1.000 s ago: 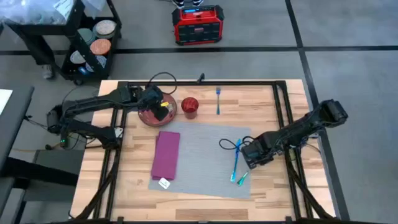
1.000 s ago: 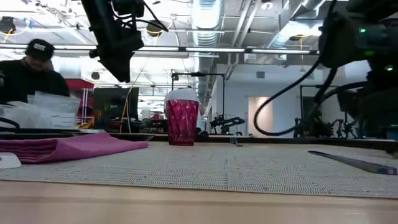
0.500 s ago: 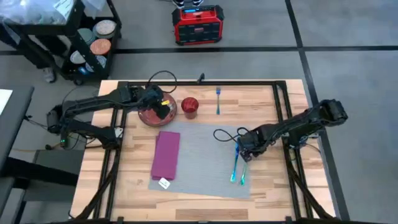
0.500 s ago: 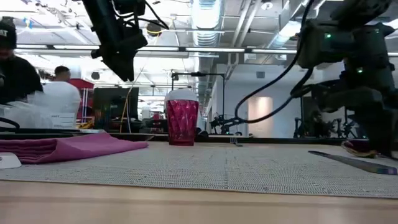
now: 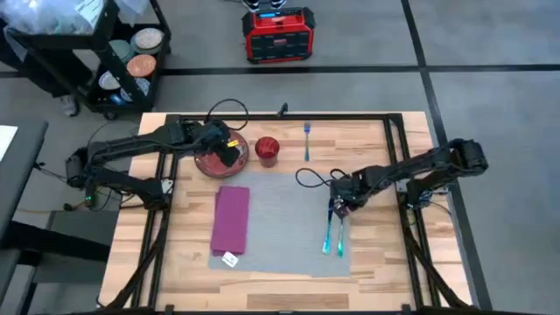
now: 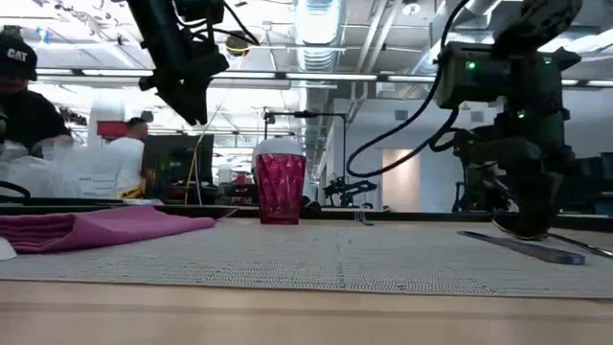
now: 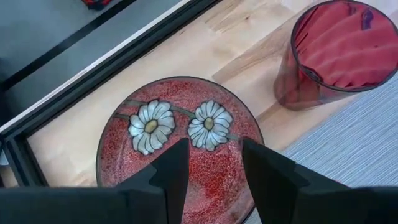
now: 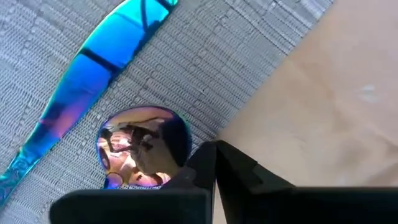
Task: Set table place
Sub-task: Put the blue spoon on the gray place mat beside the blue knife, then put the blue fork on top of the purple napkin
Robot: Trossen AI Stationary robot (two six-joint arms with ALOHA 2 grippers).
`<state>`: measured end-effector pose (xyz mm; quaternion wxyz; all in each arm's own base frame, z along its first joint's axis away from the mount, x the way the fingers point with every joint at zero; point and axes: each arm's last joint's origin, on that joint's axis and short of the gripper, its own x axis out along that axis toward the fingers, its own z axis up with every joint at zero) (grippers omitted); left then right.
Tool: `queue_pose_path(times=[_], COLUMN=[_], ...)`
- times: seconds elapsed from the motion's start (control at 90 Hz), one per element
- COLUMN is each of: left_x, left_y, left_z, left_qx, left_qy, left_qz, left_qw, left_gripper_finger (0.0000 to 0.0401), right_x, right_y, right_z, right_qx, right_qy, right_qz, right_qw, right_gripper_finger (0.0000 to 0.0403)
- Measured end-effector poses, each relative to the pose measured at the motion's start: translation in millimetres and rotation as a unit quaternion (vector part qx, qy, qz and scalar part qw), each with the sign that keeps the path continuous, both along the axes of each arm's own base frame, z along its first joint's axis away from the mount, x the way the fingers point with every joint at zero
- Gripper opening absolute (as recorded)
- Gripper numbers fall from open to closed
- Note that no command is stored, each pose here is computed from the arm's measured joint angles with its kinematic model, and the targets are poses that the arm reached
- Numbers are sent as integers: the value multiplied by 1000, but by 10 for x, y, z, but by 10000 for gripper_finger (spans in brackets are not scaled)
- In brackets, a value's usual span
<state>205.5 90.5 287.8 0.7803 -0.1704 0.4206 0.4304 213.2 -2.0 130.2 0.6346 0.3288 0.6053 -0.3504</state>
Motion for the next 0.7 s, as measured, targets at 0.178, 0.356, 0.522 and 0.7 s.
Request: queue_pose_path(times=[0.178, 0.356, 0.522, 0.7], left_x=[3, -6, -55, -145], left_y=[-13, -47, 4, 101], left_z=[-7, -36, -125, -47], left_qx=[-21, -39, -23, -23], left_qy=[-7, -12, 14, 22], left_qz=[-7, 12, 29, 51], left_qw=[1000, 999, 999, 998], left_gripper_finger=[132, 132, 132, 135], right_x=[-14, 124, 349, 184], right_y=[-15, -211, -768, -1519], right_z=[333, 716, 977, 1061], right_qx=[-121, -178, -210, -199], right_qy=[5, -121, -299, -322], right_qz=[-5, -16, 2, -54], right_qw=[993, 976, 931, 924], right_gripper_finger=[0, 0, 14, 73])
